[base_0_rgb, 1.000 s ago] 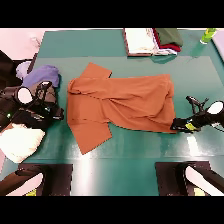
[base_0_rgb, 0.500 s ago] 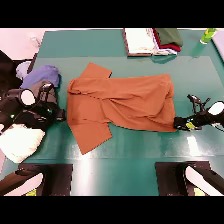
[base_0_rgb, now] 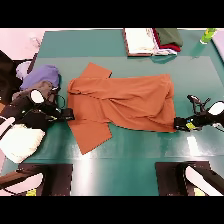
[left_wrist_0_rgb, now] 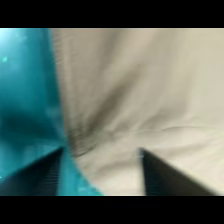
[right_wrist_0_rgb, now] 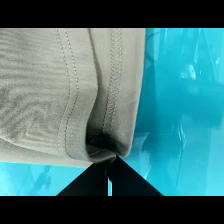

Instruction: Fold the shirts.

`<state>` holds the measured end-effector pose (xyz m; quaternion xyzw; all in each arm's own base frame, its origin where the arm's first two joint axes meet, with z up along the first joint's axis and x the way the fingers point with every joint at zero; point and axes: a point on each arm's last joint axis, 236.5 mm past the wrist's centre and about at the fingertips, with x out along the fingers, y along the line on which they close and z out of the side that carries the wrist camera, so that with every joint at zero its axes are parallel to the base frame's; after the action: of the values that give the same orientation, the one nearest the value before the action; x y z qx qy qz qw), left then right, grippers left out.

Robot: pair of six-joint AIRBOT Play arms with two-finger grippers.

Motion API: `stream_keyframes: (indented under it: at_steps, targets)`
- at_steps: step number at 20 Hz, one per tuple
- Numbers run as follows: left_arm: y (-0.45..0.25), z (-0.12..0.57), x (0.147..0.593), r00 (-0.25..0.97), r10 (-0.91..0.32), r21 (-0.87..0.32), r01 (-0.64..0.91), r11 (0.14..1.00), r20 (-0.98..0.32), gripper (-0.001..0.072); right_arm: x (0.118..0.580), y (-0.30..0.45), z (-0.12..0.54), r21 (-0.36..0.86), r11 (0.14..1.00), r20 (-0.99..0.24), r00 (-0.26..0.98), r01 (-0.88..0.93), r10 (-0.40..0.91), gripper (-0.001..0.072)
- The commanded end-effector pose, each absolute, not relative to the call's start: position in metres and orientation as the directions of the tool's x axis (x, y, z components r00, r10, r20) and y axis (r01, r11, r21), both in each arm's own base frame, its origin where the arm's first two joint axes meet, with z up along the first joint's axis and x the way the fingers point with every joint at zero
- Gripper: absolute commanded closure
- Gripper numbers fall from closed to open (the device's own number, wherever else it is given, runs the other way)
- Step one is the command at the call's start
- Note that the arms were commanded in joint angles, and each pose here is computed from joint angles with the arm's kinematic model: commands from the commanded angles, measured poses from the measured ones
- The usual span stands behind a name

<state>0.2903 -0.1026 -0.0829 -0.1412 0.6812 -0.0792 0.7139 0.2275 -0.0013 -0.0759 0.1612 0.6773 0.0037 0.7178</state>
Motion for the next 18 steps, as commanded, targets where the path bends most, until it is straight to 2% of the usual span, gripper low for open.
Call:
stream_keyframes:
  at_steps: [1, 2, 3, 4, 6, 8, 10, 12, 14, 16, 18]
  targets:
    - [-0.11, -0.086, 0.281, 0.012, -0.336, -0.336, -0.068, 0.939, -0.942, 0.0522, 0.227, -0.001, -0.075, 0.237, 0.948, -0.971, 0.082, 0.213, 0.224, 0.0695]
    - [-0.113, -0.085, 0.279, 0.004, -0.346, -0.346, -0.044, 0.937, -0.938, 0.0591, 0.227, -0.001, -0.075, 0.238, 0.947, -0.971, 0.082, 0.213, 0.226, 0.0695]
    - [-0.113, -0.083, 0.279, 0.004, -0.348, -0.348, -0.035, 0.937, -0.938, 0.0594, 0.229, -0.001, -0.074, 0.238, 0.948, -0.971, 0.086, 0.212, 0.225, 0.0695]
    - [-0.113, -0.078, 0.28, 0.014, -0.348, -0.348, -0.018, 0.937, -0.937, 0.068, 0.232, -0.002, -0.07, 0.238, 0.949, -0.97, 0.095, 0.209, 0.222, 0.0695]
    - [-0.11, -0.049, 0.299, 0.11, -0.336, -0.335, 0.032, 0.942, -0.935, 0.0681, 0.245, -0.004, -0.051, 0.24, 0.952, -0.968, 0.122, 0.193, 0.219, 0.0696]
    - [-0.103, 0.008, 0.32, 0.249, -0.315, -0.301, 0.09, 0.949, -0.916, 0.0681, 0.262, -0.007, -0.019, 0.241, 0.956, -0.963, 0.162, 0.166, 0.215, 0.0696]
    - [-0.095, 0.089, 0.333, 0.411, -0.292, -0.246, 0.162, 0.956, -0.864, 0.0681, 0.284, -0.01, 0.033, 0.238, 0.963, -0.941, 0.275, 0.125, 0.197, 0.0696]
    - [-0.086, 0.19, 0.334, 0.607, -0.275, -0.18, 0.214, 0.96, -0.745, 0.0681, 0.306, -0.016, 0.108, 0.209, 0.975, -0.876, 0.458, 0.079, 0.15, 0.0696]
    - [-0.08, 0.294, 0.319, 0.78, -0.277, -0.132, 0.246, 0.96, -0.561, 0.0681, 0.31, -0.017, 0.197, 0.163, 0.986, -0.761, 0.641, 0.036, 0.103, 0.0696]
    - [-0.077, 0.386, 0.288, 0.887, -0.289, -0.096, 0.272, 0.957, -0.36, 0.0681, 0.298, -0.015, 0.284, 0.108, 0.994, -0.611, 0.79, 0.011, 0.058, 0.0696]
    - [-0.073, 0.456, 0.253, 0.937, -0.294, -0.067, 0.286, 0.956, -0.186, 0.0681, 0.276, -0.01, 0.356, 0.061, 0.998, -0.459, 0.888, -0.002, 0.029, 0.0696]
